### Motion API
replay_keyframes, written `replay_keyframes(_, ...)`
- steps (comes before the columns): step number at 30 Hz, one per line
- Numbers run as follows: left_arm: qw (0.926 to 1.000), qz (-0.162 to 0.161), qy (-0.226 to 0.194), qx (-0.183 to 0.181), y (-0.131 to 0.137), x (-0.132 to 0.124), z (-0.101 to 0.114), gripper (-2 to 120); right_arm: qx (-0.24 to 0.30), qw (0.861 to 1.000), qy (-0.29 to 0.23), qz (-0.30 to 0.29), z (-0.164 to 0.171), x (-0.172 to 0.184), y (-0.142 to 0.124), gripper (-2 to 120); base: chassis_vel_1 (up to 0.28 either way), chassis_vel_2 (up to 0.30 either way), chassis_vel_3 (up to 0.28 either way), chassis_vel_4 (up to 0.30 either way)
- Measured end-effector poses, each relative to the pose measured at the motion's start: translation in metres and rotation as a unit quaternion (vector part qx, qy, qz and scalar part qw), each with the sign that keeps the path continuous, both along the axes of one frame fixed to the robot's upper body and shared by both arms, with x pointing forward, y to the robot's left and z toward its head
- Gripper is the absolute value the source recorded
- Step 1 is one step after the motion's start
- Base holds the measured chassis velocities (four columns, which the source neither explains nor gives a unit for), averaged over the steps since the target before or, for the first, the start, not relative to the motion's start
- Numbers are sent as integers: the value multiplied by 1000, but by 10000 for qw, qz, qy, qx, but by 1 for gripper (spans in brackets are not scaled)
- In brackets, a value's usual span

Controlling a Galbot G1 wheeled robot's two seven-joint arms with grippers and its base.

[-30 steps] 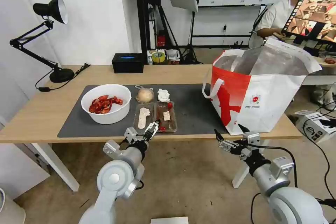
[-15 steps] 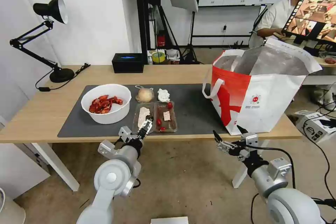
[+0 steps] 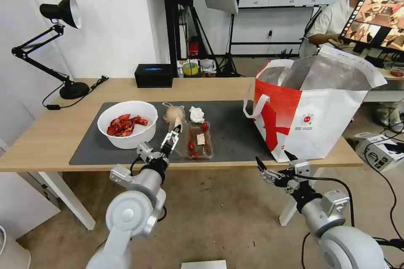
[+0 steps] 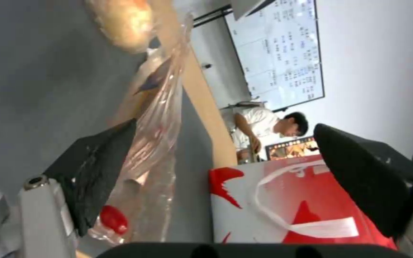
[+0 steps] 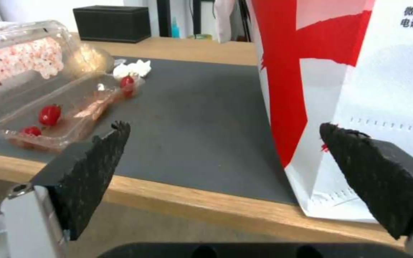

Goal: Pick up the trash from the table and place it into the takeout bag.

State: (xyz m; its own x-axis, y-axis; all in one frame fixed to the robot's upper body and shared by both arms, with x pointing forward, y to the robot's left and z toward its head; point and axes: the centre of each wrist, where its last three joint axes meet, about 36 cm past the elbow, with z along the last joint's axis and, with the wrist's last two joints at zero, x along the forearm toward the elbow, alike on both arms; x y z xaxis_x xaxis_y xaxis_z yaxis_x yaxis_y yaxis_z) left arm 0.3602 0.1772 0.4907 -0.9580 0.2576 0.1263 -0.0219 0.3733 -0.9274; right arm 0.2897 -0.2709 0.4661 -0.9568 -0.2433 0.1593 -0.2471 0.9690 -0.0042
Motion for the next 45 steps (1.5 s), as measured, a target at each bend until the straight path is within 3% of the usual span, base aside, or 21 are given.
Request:
replay_keyframes(11, 9997, -217, -48, -42, -13, 11, -5, 100, -24, 10000, 20, -51, 2, -6, -2, 100, 0, 0, 0, 0)
replay_keyframes(26, 9971, -753, -43, 138, -45, 38, -10, 100, -74, 9997, 46, -242, 9, -23, -9, 100, 0, 0, 0, 0)
replay_keyframes(30, 9957, -800, -200, 414, -47, 41, -9, 100, -74, 9996, 38, -266, 11, -27, -9, 100, 0, 0, 0, 0)
replay_keyframes(32, 9907, -859, -510, 925, -45, 44, -12, 100, -74, 9996, 41, -275, 12, -29, -9, 100, 0, 0, 0, 0)
replay_keyframes(34, 9899, -867, -546, 980, -44, 44, -12, 100, -73, 9996, 44, -274, 12, -29, -9, 100, 0, 0, 0, 0)
replay_keyframes(36, 9633, -1043, -1281, 2118, -33, 52, -24, 93, -17, 9996, 61, -262, 12, -29, -9, 100, 0, 0, 0, 0)
replay_keyframes(37, 9569, -1080, -1398, 2305, -31, 53, -27, 91, 12, 9996, 66, -259, 12, -28, -9, 100, 0, 0, 0, 0)
replay_keyframes(38, 9569, -1080, -1398, 2305, -31, 53, -27, 91, 12, 9996, 66, -259, 12, -28, -9, 100, 0, 0, 0, 0)
replay_keyframes(39, 9280, -1259, -1823, 2996, -21, 59, -34, 85, 186, 9995, 95, -239, 12, -26, -9, 100, 0, 0, 0, 0)
replay_keyframes(40, 9037, -1397, -2110, 3453, -13, 64, -39, 80, 334, 9991, 125, -210, 13, -24, -9, 100, 0, 0, 0, 0)
replay_keyframes(41, 8894, -1467, -2261, 3693, -9, 67, -41, 78, 397, 9989, 138, -199, 14, -22, -9, 100, 0, 0, 0, 0)
replay_keyframes(42, 8438, -1647, -2666, 4357, 6, 77, -47, 71, 641, 9977, 174, -136, 17, -17, -10, 100, 0, 0, 0, 0)
replay_keyframes(43, 8438, -1647, -2666, 4357, 6, 77, -47, 71, 641, 9977, 174, -136, 17, -17, -10, 100, 0, 0, 0, 0)
replay_keyframes(44, 8164, -1767, -2875, 4685, 15, 82, -49, 65, 831, 9963, 196, -106, 20, -13, -11, 100, 0, 0, 0, 0)
replay_keyframes(45, 7948, -1895, -3017, 4913, 21, 87, -49, 60, 1046, 9942, 240, -86, 23, -10, -12, 100, 0, 0, 0, 0)
